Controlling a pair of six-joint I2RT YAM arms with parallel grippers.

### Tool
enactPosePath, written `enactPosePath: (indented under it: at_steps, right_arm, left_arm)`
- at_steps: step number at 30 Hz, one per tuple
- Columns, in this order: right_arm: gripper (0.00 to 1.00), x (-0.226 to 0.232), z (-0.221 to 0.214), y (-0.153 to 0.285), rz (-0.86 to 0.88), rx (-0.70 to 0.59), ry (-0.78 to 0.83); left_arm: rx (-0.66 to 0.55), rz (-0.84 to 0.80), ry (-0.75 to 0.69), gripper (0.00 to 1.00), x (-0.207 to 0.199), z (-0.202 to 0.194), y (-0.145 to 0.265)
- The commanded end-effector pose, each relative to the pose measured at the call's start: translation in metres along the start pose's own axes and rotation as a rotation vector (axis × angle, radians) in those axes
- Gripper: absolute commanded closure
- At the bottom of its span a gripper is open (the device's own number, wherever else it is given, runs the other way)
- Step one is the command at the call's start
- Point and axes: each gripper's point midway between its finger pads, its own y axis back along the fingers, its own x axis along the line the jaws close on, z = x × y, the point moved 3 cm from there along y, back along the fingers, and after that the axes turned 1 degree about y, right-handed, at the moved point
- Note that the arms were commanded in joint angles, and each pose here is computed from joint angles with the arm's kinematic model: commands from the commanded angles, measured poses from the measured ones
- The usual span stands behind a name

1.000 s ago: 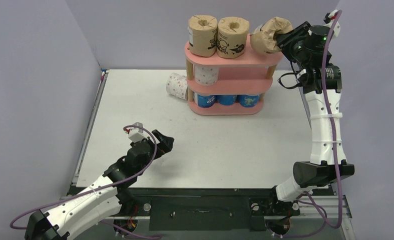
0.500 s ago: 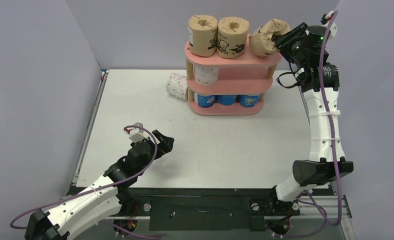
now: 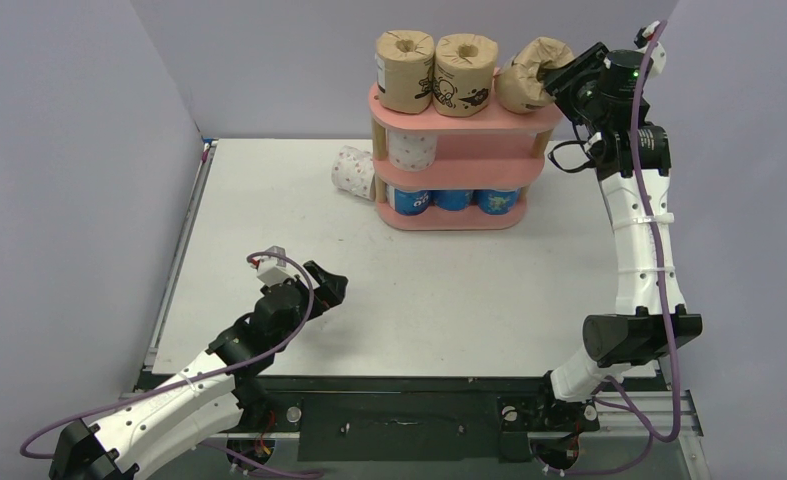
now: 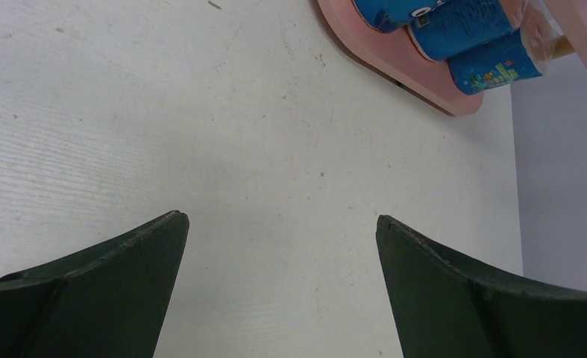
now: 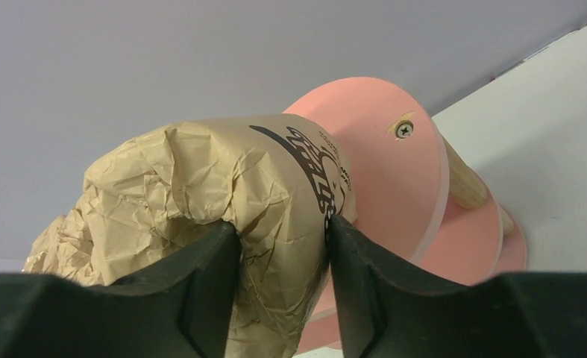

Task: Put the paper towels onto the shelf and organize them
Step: Place the paper towel on the shelf.

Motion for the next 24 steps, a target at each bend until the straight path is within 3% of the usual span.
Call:
enactPosePath:
  at_steps: [1,5,24]
  right_arm:
    - [0.54,0.018,0.011,0.0,0.063,-0.051,-0.016]
    - [0.46,0.02,0.012,0.003,0.067,-0.057,-0.016]
    - [0.39,0.029,0.016,0.004,0.089,-0.056,-0.019]
  left_arm:
    - [-0.02,-0.038,0.027,0.03,-0.009,0.006,0.0]
    - [-0.021,-0.04,0.027,0.03,-0.009,0.006,0.0]
    - [-0.024,-0.044,0.029,0.03,-0.006,0.005,0.002]
